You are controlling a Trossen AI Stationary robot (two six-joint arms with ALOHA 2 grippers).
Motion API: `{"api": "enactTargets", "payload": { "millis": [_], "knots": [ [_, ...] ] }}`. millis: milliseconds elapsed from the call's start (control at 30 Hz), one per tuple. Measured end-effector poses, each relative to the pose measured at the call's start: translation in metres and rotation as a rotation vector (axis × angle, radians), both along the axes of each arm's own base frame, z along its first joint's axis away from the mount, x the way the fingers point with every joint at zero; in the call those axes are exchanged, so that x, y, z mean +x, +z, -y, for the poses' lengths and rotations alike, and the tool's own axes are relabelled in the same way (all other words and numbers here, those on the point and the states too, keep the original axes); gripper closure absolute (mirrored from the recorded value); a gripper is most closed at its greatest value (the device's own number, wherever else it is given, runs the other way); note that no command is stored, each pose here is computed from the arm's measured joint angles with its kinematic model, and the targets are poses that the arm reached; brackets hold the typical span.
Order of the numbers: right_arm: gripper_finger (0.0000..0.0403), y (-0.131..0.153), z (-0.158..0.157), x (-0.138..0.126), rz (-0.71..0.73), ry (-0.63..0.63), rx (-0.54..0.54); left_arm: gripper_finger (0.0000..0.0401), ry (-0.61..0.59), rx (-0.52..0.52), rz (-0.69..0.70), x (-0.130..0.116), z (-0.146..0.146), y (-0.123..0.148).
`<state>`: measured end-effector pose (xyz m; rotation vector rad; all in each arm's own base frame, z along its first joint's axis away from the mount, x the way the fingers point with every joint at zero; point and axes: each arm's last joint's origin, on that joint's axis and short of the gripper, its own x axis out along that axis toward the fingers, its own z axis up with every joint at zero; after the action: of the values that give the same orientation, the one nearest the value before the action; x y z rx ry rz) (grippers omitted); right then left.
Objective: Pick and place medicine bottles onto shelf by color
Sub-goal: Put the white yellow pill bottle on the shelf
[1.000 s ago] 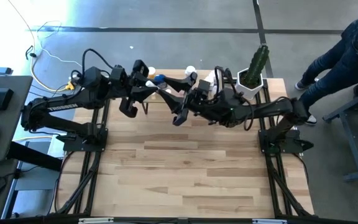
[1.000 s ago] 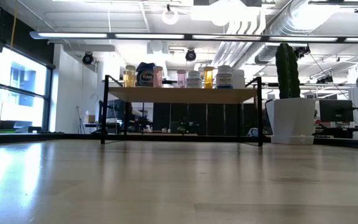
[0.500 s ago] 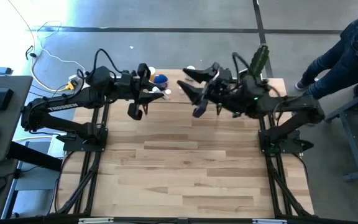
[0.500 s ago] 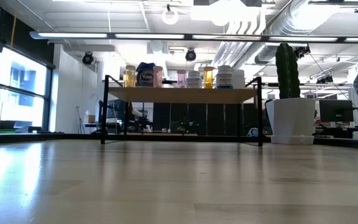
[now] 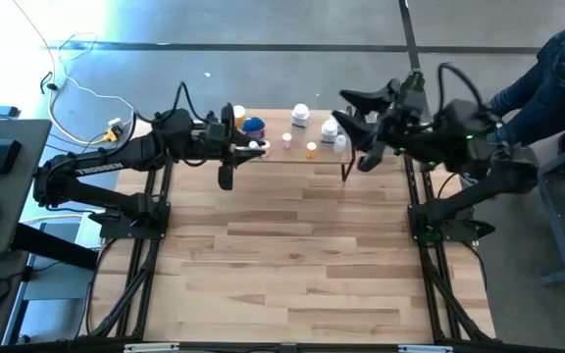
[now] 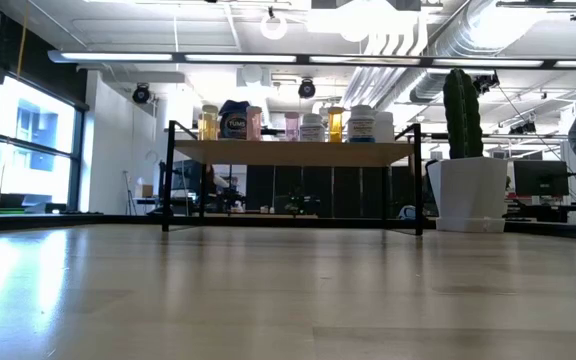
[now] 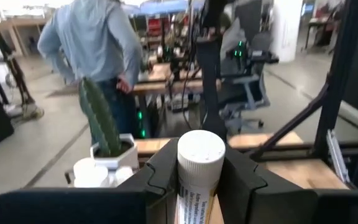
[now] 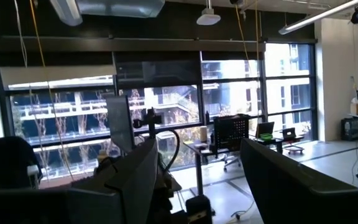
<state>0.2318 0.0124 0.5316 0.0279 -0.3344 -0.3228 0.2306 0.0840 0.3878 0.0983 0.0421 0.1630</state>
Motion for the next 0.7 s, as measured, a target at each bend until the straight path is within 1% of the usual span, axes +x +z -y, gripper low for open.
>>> {"api": "enactTargets", "payload": {
  "millis": [133, 267, 400, 567, 700],
  "knots": [
    [0.018, 0.005, 0.002, -0.019, -0.012, -0.003, -0.006, 0.0329, 0.014, -0.019, -0.052, 0.003, -0.002, -0.007],
    [0.018, 0.008, 0.003, -0.033, -0.011, -0.003, -0.006, 0.0329, 0.017, -0.027, -0.068, 0.01, -0.006, -0.013],
    [0.018, 0.009, 0.004, -0.042, -0.023, -0.008, -0.021, 0.0329, 0.018, -0.049, -0.092, 0.027, -0.013, -0.026],
    [0.018, 0.008, 0.005, -0.047, -0.047, -0.008, -0.023, 0.0329, 0.023, -0.05, -0.075, 0.051, -0.024, -0.041],
    [0.018, 0.006, 0.005, -0.048, -0.078, -0.008, -0.027, 0.0329, 0.049, -0.094, -0.08, 0.065, -0.038, -0.057]
  ]
}}
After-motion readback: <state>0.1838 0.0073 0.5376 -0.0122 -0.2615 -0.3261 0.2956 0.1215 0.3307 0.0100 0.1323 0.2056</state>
